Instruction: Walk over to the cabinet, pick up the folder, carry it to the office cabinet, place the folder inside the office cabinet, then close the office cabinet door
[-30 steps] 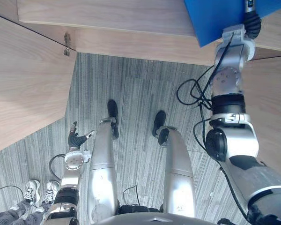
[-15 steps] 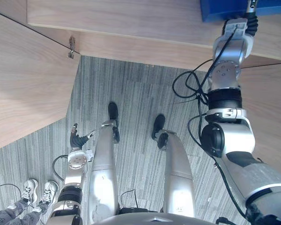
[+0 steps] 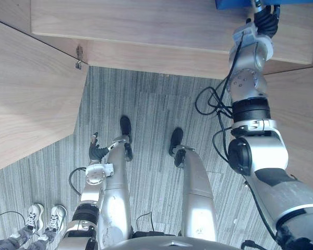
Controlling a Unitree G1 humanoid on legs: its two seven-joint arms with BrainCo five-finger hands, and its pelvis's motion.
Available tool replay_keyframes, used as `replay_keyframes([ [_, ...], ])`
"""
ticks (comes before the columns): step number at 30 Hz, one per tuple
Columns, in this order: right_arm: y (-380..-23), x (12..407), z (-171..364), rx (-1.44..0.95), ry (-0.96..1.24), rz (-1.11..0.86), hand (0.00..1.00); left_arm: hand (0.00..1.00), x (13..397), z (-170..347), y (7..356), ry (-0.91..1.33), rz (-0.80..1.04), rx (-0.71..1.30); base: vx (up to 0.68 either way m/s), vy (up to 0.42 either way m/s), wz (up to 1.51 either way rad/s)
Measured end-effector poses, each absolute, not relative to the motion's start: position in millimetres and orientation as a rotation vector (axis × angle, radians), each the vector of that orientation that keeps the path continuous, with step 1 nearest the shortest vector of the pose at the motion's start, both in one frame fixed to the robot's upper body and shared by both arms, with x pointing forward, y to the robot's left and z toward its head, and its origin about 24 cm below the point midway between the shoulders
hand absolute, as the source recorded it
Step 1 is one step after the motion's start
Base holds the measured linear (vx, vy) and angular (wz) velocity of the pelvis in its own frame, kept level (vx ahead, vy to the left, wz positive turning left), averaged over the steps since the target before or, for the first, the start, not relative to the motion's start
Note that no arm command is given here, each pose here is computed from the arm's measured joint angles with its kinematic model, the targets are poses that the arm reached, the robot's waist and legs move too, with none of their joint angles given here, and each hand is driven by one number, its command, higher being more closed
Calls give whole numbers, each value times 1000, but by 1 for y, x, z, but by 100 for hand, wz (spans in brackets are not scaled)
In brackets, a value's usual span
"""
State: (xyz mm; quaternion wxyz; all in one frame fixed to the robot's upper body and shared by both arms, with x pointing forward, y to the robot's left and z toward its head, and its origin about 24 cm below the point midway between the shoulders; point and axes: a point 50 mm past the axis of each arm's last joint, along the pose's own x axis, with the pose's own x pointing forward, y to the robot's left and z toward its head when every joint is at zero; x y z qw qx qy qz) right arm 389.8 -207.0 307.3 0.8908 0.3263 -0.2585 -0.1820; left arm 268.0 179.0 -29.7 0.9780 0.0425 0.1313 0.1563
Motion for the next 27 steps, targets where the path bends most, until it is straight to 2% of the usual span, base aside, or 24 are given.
replay_keyframes([
  [11, -242, 394, 260, 61, -388, -484, 0, 0, 264, -40, 185, 321, 329, 98, 5, 7, -1],
  [17, -249, 392, 248, -233, -353, -499, 0, 0, 265, -42, 187, 345, 337, 94, 0, 0, 0],
  [24, -246, 361, 230, -512, -445, -528, 0, 0, 266, -40, 187, 333, 328, 101, 9, -1, 0],
  [27, -241, 347, 232, -557, -519, -551, 0, 0, 267, -39, 186, 328, 321, 115, 11, -1, -1],
])
